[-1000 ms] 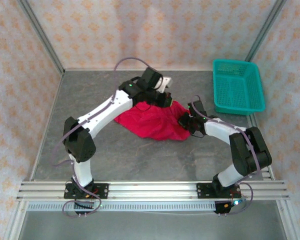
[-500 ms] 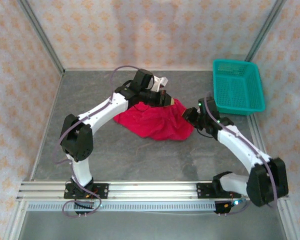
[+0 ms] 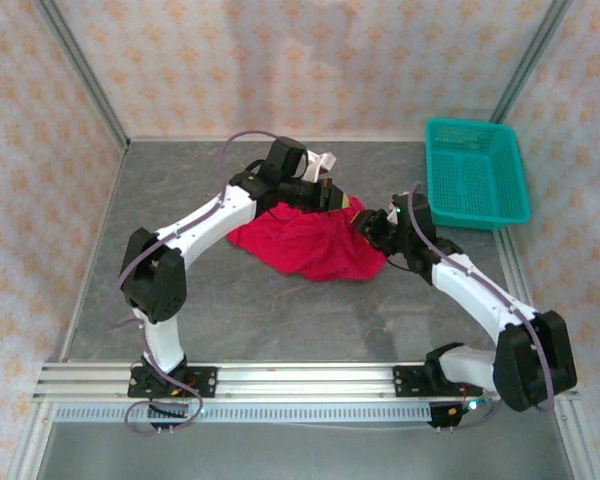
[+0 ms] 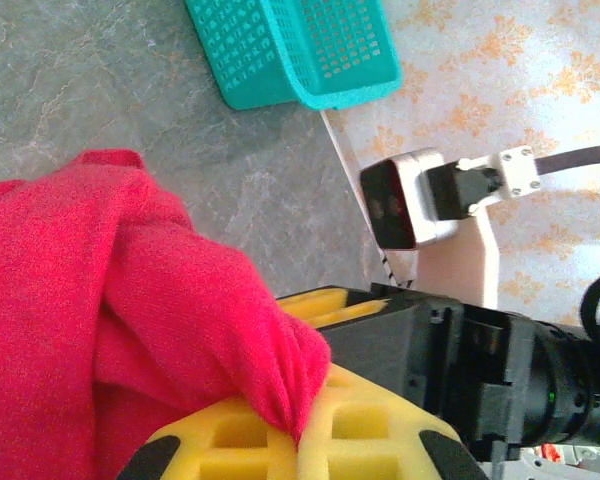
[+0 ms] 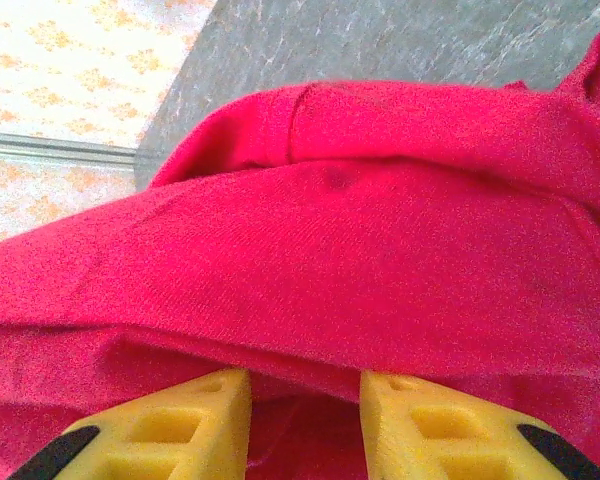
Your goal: Fold the inside-out t-shirt
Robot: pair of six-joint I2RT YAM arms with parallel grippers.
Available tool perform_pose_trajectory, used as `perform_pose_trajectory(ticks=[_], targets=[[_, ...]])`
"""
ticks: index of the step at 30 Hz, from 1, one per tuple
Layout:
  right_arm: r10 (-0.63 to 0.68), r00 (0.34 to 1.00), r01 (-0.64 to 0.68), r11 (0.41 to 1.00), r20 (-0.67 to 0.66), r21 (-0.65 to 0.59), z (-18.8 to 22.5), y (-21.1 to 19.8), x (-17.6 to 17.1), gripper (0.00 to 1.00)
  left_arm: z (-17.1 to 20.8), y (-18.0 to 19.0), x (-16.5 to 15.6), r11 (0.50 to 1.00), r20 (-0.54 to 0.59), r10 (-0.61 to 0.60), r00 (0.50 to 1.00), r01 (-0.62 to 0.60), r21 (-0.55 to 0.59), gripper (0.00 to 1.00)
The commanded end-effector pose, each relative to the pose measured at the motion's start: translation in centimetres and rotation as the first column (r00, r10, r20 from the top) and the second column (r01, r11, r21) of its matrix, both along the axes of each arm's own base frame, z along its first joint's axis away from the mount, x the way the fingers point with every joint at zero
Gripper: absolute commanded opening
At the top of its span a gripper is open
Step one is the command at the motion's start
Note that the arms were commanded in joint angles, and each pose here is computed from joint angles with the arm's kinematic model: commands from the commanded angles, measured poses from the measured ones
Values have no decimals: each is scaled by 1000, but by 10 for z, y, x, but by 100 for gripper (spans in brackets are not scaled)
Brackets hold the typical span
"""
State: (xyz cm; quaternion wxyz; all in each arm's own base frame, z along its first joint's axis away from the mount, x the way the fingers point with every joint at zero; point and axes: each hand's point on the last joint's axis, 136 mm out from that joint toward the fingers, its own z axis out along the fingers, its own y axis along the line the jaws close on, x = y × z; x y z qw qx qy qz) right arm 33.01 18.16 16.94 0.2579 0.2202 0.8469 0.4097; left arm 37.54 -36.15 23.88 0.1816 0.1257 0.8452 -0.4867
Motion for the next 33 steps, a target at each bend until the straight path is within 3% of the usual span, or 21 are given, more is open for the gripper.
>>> perform_pose_trajectory(ticks=[1,9,13,17,20,24,25,29,32,33], targets=[[21,998,-25,997,64,70,24,16,11,34,8,-3,13,999,33,9,999,-7,-36,0],[23,996,-31,995,84,92,31,21,10,36,-3,-4,18,999,14,14,1000,-13,-29,0],[-12,992,1,996,123,87,38,13,8,53,-6,-2,22,999,5,24,1000,-24,-38,0],[-29,993,16,994,113,110,31,18,21,54,-4,-3,22,998,1,27,1000,-27,-52,0],[-44,993,28,989,110,148,26,25,34,41,-1,-3,22,998,2,27,1000,-26,-57,0],[-63,992,45,985,107,164,23,28,46,5,-1,-2,22,998,-2,27,1000,-27,-59,0],[-65,992,47,985,104,163,24,27,46,0,-1,-2,21,998,-3,26,1000,-26,-60,0],[-79,992,68,992,103,107,34,13,28,0,-7,7,26,999,2,43,999,-43,-34,0],[-69,990,65,997,120,31,57,-1,8,0,-22,20,32,995,45,61,997,-64,75,0],[-66,989,65,998,131,9,66,-5,1,0,-42,22,36,990,25,69,997,-71,123,0]])
